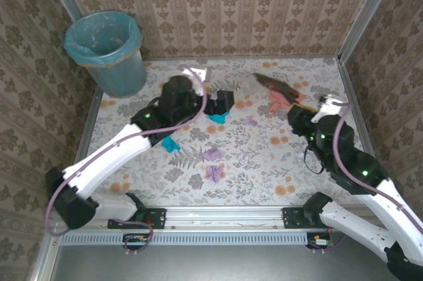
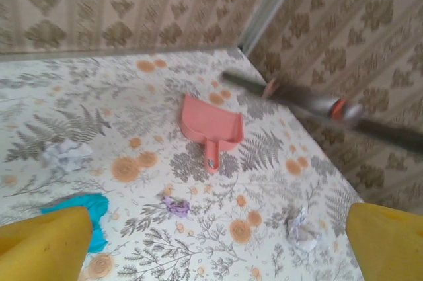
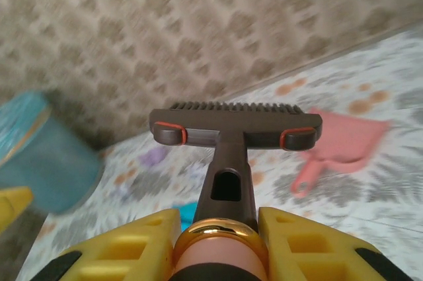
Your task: Sweep away the paper scraps from the table
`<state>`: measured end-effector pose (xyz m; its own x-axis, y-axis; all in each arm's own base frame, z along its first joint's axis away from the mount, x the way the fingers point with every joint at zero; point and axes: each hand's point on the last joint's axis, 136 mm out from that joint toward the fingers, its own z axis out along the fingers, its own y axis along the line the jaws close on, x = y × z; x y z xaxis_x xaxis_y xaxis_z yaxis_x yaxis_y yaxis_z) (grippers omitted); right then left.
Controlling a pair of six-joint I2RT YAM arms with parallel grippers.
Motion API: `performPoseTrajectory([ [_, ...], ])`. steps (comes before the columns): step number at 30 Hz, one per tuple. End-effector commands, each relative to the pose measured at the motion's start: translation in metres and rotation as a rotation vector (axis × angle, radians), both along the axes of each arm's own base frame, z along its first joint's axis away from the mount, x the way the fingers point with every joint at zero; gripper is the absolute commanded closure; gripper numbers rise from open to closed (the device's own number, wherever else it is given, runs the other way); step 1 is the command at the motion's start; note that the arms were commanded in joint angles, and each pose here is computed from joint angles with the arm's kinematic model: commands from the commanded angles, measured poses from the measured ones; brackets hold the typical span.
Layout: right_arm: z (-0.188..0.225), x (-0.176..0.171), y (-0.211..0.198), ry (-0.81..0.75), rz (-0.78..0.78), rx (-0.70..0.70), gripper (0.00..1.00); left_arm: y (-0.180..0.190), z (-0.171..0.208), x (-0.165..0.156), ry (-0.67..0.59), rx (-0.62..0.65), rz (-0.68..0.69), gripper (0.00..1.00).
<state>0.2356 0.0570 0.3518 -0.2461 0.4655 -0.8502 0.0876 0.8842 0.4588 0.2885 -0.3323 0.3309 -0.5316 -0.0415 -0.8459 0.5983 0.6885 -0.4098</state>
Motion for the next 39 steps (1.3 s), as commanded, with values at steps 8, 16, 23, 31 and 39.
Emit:
performPoseTrajectory([
  [8,-0.016,-0.063,-0.113,0.079,-0.468,-0.151,1.00,-0.111,-0.057,0.053,0.145,0.099,-0.245,0.06],
  [16,-0.035,-0.081,-0.125,0.158,-0.496,-0.154,1.00,-0.165,-0.131,0.096,0.480,0.033,-0.257,0.12],
  [23,-0.048,-0.086,-0.126,0.232,-0.498,-0.183,1.00,-0.191,-0.178,0.111,0.586,0.045,-0.254,0.15],
  [31,-0.056,-0.083,-0.120,0.253,-0.463,-0.177,1.00,-0.192,-0.211,0.121,0.412,0.227,-0.249,0.12],
  [39,-0.058,-0.075,-0.111,0.247,-0.435,-0.170,1.00,-0.205,-0.234,0.105,0.269,0.383,-0.294,0.12],
])
